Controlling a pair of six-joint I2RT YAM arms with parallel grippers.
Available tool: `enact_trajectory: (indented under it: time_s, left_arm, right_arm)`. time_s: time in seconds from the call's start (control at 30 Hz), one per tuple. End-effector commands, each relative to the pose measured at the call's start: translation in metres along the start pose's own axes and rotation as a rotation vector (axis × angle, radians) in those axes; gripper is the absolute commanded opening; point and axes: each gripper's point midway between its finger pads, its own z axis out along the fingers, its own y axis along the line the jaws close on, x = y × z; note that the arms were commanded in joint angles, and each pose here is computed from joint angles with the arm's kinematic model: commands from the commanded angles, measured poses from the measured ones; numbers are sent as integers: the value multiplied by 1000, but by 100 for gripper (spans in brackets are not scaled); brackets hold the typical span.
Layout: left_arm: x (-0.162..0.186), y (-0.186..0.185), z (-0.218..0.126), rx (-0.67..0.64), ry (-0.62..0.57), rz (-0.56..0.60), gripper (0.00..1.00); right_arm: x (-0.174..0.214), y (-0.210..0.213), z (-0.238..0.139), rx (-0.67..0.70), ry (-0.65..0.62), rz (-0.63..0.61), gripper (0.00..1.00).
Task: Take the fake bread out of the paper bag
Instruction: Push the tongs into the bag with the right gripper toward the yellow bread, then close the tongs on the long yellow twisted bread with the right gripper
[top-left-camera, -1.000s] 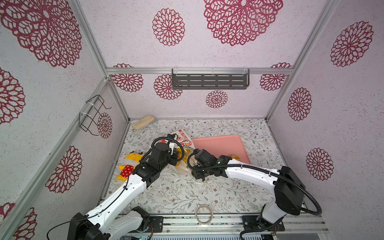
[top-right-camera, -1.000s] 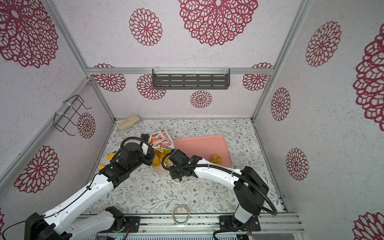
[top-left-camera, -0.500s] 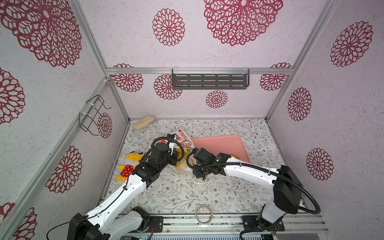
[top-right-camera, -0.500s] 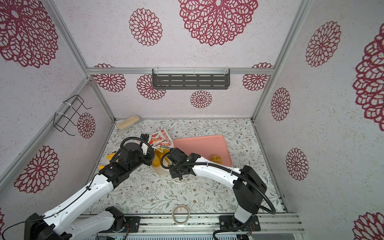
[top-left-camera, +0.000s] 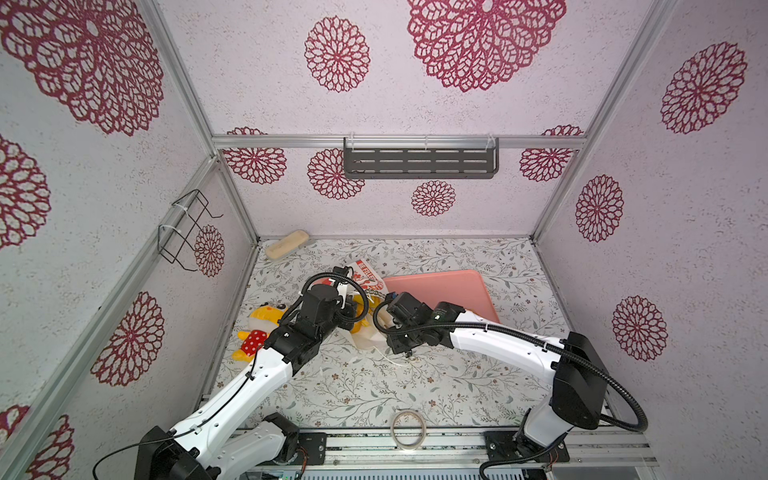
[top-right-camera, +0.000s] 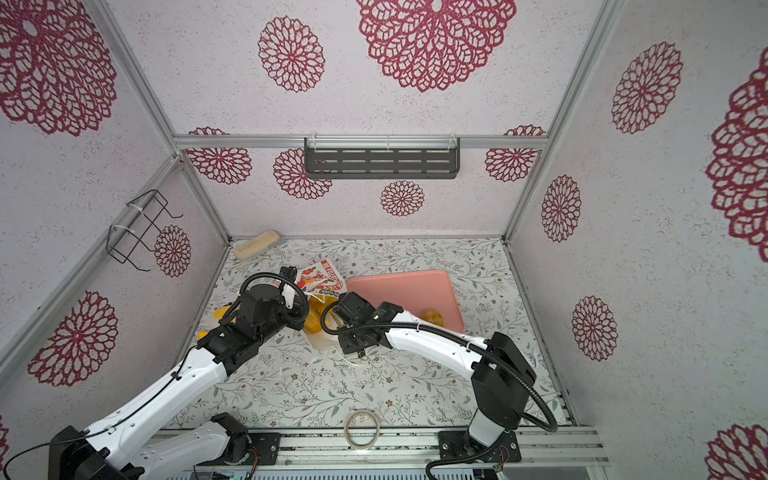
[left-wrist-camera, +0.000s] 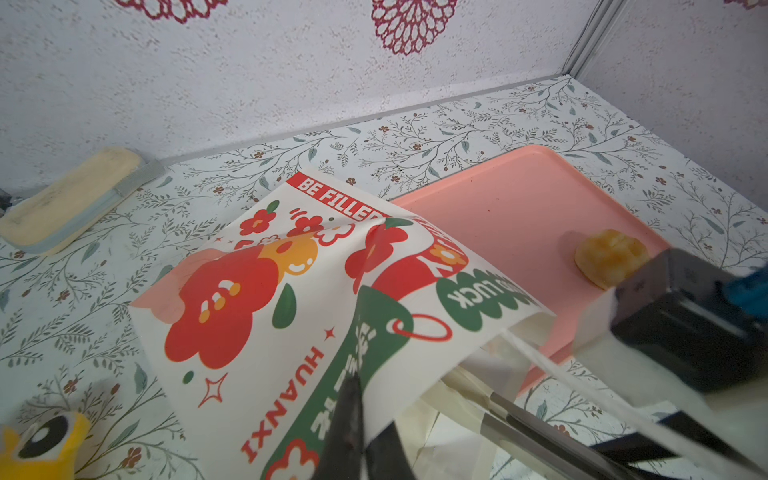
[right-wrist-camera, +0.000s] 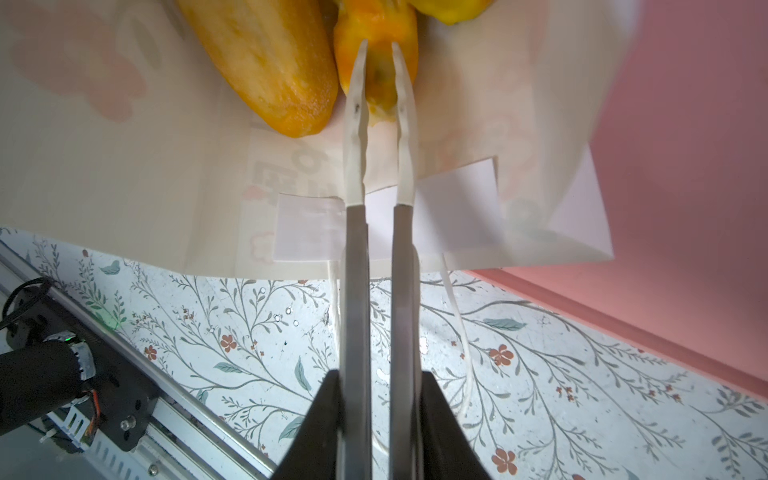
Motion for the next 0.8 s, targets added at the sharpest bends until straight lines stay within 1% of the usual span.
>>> enact_trajectory:
  time_s: [0.0, 0.27, 0.6, 0.77]
  left_arm:
    - [-8, 1, -1, -5, -11, -20, 0]
    - [-6, 5, 1, -33, -7, -45, 0]
    - [-3, 9, 4, -59, 5, -58, 0]
    - [-3, 10, 6, -62, 8, -64, 0]
  right_arm:
    - [-21, 9, -40, -38, -101, 17, 0]
    - [-14, 12, -58, -86, -106, 39, 0]
    - [9, -2, -79, -85, -101, 79, 0]
    - [22, -7, -81, -89, -84, 100, 0]
